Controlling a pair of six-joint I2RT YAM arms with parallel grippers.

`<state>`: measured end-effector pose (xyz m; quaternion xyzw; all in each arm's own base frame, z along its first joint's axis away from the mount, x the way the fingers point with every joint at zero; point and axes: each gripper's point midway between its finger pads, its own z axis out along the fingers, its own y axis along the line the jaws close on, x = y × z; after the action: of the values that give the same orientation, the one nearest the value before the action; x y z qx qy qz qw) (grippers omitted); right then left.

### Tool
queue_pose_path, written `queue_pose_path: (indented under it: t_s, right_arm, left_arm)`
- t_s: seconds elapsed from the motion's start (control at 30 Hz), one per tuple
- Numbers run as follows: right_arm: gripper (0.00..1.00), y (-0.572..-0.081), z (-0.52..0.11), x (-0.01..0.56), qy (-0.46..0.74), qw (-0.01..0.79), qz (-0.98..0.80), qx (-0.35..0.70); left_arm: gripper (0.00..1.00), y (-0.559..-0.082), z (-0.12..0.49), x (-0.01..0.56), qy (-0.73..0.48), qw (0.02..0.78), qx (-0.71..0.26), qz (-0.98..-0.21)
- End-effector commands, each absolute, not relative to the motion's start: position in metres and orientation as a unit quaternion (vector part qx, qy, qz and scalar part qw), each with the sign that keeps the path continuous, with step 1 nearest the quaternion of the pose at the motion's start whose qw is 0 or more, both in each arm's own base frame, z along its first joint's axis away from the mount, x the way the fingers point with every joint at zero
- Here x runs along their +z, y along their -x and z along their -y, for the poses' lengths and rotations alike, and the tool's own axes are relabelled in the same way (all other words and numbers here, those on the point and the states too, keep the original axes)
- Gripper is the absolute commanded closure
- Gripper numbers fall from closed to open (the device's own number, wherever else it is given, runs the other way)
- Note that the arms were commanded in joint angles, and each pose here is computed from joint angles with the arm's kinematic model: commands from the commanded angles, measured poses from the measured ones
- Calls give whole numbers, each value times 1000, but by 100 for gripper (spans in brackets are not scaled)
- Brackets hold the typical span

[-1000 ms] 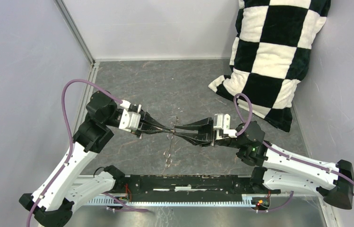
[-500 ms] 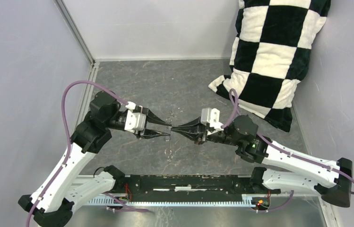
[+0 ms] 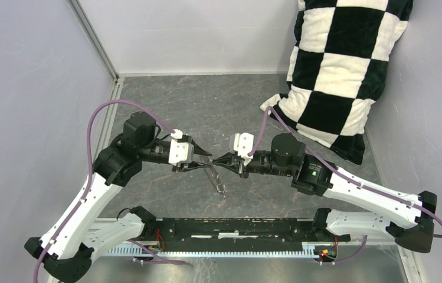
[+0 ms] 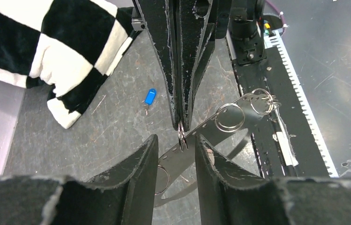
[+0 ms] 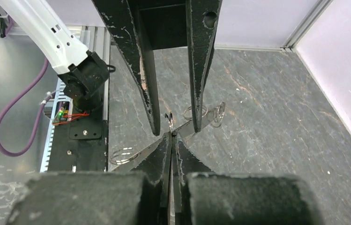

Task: Put the keys on the keyring
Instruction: Adjust the keyring.

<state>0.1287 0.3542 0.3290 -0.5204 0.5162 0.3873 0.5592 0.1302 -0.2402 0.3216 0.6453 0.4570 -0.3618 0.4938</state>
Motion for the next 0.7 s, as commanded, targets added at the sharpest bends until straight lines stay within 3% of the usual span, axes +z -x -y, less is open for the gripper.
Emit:
queue_pose_path:
  t_s: [0.0, 0.3, 0.67]
  right_arm:
    - [99, -136, -354, 351, 524, 577, -509, 364]
    - [99, -145, -356, 347, 531, 569, -529, 338]
    - [99, -143, -361, 349, 533, 568, -525, 342]
  left_arm:
    - [59, -134, 237, 334, -656, 517, -332, -438]
    - [58, -142, 233, 329, -665, 530, -297, -435]
    - [66, -155, 234, 316, -657, 515, -289, -469]
